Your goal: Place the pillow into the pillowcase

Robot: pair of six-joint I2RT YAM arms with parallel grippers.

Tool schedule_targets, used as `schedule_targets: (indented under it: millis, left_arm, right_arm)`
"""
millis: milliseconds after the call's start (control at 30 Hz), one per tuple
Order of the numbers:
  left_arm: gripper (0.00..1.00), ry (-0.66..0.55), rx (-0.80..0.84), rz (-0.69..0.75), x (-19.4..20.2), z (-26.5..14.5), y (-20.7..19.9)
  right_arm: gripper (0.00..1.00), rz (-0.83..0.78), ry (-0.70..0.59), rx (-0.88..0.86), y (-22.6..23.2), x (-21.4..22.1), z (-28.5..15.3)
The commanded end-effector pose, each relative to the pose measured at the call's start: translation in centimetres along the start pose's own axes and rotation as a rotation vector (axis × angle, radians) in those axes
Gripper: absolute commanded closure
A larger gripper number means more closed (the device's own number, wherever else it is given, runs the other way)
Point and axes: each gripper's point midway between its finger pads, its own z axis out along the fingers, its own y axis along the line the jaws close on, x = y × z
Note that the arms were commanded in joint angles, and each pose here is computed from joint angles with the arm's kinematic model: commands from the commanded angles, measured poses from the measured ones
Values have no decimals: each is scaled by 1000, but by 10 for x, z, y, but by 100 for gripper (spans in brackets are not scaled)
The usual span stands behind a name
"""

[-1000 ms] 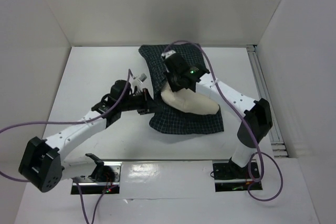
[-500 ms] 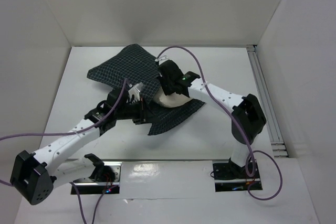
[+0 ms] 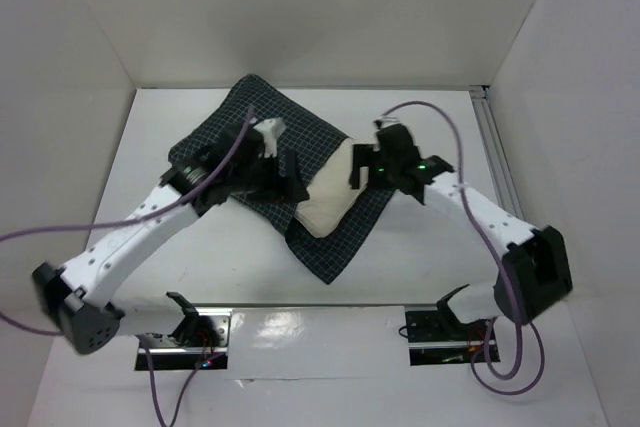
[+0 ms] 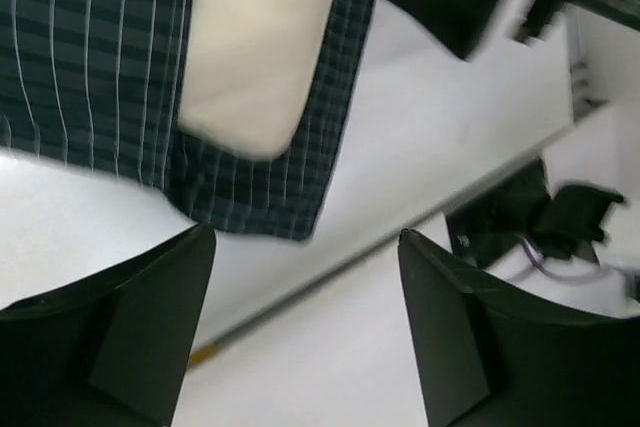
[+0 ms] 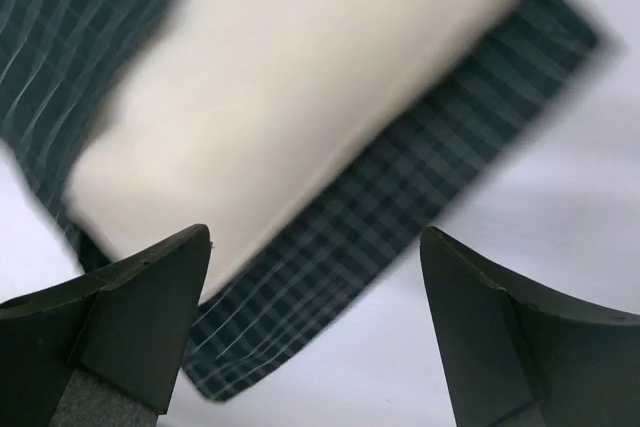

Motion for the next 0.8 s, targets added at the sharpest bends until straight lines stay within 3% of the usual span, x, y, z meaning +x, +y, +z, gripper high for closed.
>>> schedule_targets:
  millis: [0, 67, 100, 167, 200, 333, 467, 667, 733, 767]
  left_arm:
    - [13, 26, -194, 150, -26, 42, 8]
    - [7, -32, -265, 226, -58, 58, -2]
    - [6, 33, -326, 253, -47, 92, 3]
    - [3, 11, -397, 324, -66, 110, 1]
    - [3, 73, -444, 361, -52, 139, 9]
    - [0, 101, -553, 492, -51, 180, 20]
    - [0, 118, -582, 579, -40, 202, 20]
    - [0, 201, -643, 630, -12, 240, 53]
    - [20, 238, -682, 654, -5, 249, 64]
    - [81, 243, -709, 630, -9, 247, 70]
  right_arm:
    - [8, 317, -49, 13, -47, 0, -16]
    - [8, 448, -102, 53, -80, -4, -28]
    - [6, 492, -94, 80, -95, 6, -28]
    - [6, 532, -119, 106, -106, 8, -36]
    - [5, 554, -126, 127, -116, 10, -37]
    - [5, 604, -130, 138, -131, 13, -43]
    - [5, 620, -107, 130, -140, 22, -42]
    - [5, 637, -101, 128, -144, 27, -41]
    - [5, 637, -96, 118, -142, 29, -39]
    - [5, 626, -95, 118, -143, 29, -39]
